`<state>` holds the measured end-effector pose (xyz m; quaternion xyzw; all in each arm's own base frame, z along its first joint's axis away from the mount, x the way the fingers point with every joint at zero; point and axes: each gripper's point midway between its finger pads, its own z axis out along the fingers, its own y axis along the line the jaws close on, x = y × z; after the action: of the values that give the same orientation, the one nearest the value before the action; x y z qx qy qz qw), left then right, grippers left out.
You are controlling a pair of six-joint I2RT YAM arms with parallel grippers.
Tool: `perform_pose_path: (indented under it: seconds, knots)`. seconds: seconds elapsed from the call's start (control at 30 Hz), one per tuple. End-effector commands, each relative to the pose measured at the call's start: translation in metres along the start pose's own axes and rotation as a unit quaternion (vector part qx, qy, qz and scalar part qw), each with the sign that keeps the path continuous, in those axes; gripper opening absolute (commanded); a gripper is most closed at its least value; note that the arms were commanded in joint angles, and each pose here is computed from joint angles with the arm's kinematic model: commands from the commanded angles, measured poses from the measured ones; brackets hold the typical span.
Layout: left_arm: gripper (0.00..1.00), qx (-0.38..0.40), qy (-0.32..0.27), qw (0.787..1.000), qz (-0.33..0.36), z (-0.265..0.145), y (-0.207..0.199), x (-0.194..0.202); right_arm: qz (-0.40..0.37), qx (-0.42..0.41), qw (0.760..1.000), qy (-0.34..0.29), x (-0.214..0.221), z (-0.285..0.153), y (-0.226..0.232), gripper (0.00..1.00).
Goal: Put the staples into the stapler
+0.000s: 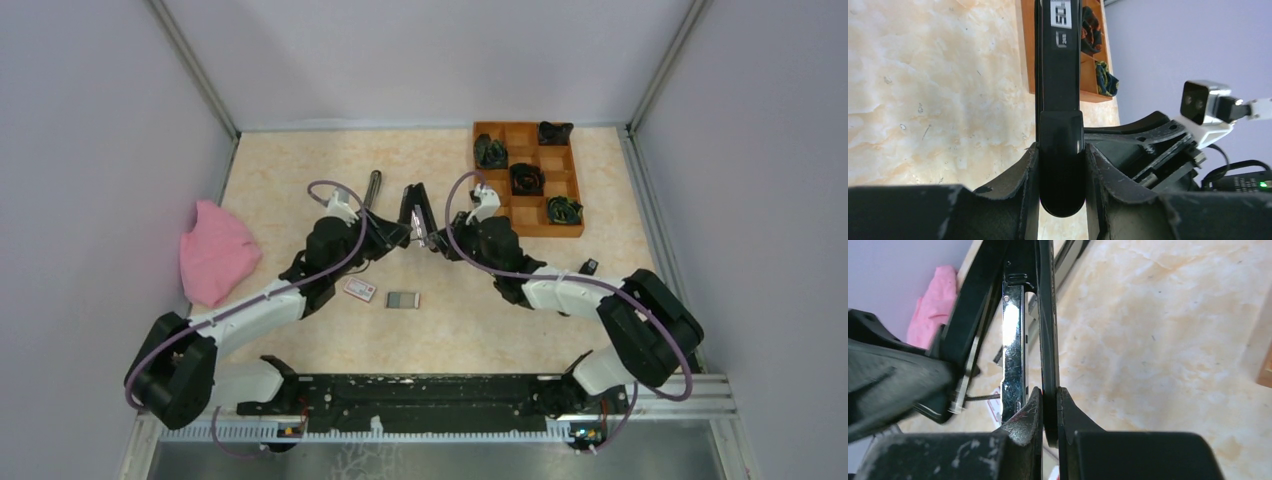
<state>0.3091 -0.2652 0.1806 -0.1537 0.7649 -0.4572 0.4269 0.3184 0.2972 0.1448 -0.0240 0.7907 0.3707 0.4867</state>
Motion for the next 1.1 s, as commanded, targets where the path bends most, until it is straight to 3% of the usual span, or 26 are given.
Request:
perform_pose_path:
  seconds: [0.0,0.2,0.6,0.87,1.07]
  knots:
    - [0.00,0.036,-0.045,0.998,-0.008,-0.018,-0.027,-0.036,-0.054,0.057,0.996,-0.041,-0.024,-0.013,-0.034,0.00]
    - [0.00,0.017,-0.054,0.998,0.012,-0.028,-0.020,-0.065,-0.085,0.035,0.995,-0.029,-0.024,-0.025,-0.029,0.00]
    - [0.02,-0.037,-0.090,0.991,0.092,-0.020,0.004,-0.156,-0.176,-0.093,0.979,0.031,-0.020,-0.067,0.008,0.00]
    - [0.01,-0.043,-0.061,0.994,0.082,0.013,0.032,-0.173,-0.184,-0.200,0.961,0.050,-0.026,-0.100,0.049,0.00]
    - [0.02,-0.025,0.005,0.998,0.059,0.042,0.048,-0.152,-0.161,-0.236,0.957,0.039,-0.040,-0.111,0.071,0.00]
